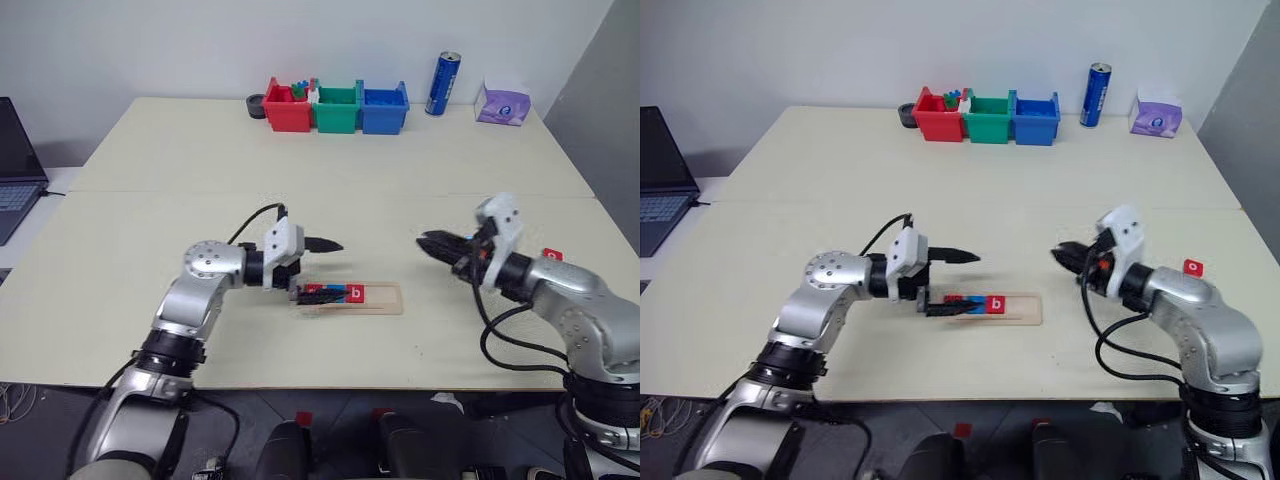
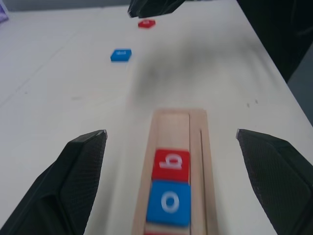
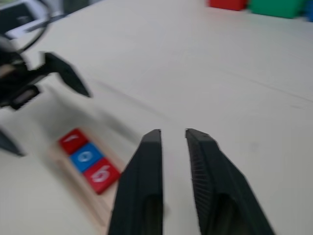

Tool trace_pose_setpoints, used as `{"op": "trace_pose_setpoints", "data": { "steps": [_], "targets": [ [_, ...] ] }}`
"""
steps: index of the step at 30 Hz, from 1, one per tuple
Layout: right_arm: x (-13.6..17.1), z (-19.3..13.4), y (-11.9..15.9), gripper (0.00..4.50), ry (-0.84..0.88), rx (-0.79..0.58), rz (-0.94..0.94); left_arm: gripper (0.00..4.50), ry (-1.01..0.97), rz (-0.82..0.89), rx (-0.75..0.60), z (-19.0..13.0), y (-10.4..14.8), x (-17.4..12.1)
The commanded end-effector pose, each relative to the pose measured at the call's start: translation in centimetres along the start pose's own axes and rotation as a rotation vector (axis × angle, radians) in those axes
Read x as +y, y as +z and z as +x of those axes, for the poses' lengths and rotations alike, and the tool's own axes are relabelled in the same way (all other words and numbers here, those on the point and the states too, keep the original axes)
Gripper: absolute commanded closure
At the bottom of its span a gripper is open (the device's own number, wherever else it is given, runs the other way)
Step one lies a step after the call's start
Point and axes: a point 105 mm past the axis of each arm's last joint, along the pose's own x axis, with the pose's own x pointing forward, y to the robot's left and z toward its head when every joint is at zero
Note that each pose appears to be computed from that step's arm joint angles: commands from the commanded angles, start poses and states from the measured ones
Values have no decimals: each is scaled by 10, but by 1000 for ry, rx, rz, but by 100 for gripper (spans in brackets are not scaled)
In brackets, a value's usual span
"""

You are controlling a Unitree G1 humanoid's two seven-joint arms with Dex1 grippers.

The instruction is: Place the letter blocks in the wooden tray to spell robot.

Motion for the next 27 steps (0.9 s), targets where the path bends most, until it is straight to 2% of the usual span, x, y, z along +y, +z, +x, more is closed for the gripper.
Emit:
{"op": "trace_pose_setpoints", "data": {
  "steps": [1,7,10,17,27],
  "targets": [
    [-37,-21,-5,215,-259,15,-46,0,-6,71,-17,18,14,-1],
    [-80,-50,-20,4,-599,48,-63,0,-9,107,-29,41,17,1],
    [-102,-68,-25,4,-769,56,-42,0,-32,122,-65,51,25,-1],
    [-124,-81,-44,4,-975,82,46,0,-76,145,-75,65,26,-7],
    [-144,-59,-64,4,-1042,75,181,0,-107,171,-72,67,24,-9]
  ]
}}
